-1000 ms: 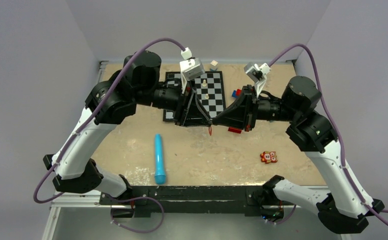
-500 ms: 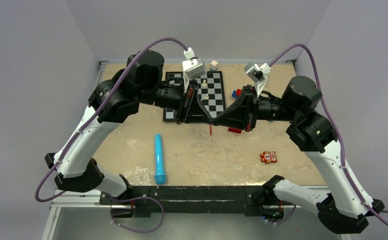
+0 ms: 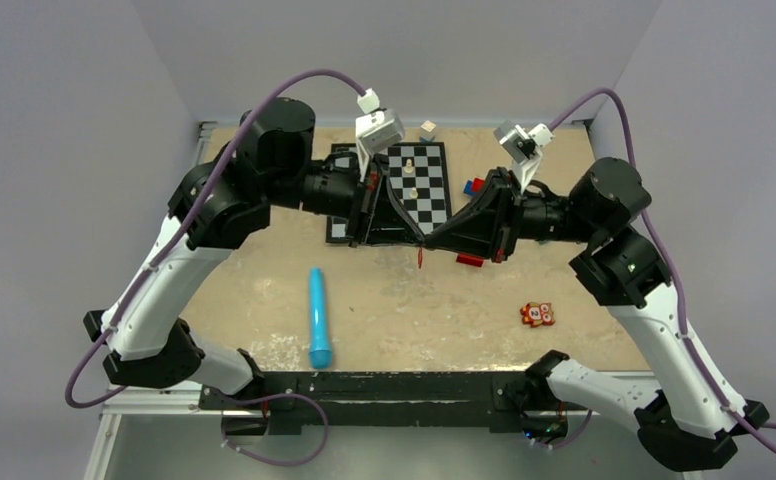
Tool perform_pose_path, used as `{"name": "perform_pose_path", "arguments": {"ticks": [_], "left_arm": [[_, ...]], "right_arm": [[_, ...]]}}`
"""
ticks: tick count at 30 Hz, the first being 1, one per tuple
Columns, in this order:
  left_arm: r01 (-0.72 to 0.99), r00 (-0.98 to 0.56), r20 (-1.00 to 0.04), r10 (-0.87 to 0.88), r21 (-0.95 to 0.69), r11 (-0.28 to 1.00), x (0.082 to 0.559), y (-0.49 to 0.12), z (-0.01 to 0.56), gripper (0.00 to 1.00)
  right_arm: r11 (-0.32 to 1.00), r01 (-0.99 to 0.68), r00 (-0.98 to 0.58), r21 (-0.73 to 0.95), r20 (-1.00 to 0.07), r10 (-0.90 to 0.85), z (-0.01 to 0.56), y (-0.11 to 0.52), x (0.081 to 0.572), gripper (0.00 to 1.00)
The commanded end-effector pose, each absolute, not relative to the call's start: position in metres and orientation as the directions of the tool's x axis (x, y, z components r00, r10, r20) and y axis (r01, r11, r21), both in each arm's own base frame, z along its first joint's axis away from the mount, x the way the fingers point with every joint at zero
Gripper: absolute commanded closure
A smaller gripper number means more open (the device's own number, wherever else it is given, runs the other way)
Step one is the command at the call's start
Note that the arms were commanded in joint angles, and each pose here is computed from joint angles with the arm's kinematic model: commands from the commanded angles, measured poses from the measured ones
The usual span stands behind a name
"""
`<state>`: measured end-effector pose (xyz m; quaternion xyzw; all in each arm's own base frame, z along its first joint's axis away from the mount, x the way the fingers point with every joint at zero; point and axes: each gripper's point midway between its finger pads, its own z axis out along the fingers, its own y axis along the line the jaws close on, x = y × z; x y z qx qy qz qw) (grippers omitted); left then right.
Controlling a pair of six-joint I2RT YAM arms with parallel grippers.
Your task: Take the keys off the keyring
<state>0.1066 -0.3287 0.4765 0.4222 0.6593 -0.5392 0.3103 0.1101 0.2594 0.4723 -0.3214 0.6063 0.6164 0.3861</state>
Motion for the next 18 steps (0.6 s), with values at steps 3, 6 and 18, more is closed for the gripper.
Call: {"name": "perform_pose_path", "arguments": {"ticks": [3, 6, 18], "left_arm": [[0.909, -0.399, -0.913, 0.087, -0.406, -0.093, 0.086, -0.328, 0.529, 1.0], [0.906, -0.4, -0.914, 0.064, -0.405, -0.123, 0.081, -0.326, 0.539, 1.0], [0.898, -0.419, -0.907, 0.038, -0.42, -0.135, 0.079, -0.325, 0.546, 1.0]], "right_arm": [[-0.05, -0.904, -0.426, 0.425, -0.886, 0.183, 0.511, 0.262, 0.107, 1.0], [-0.081, -0.91, -0.414, 0.406, -0.887, 0.204, 0.523, 0.262, 0.104, 1.0], [-0.121, -0.916, -0.402, 0.383, -0.885, 0.235, 0.541, 0.264, 0.103, 1.0]]}}
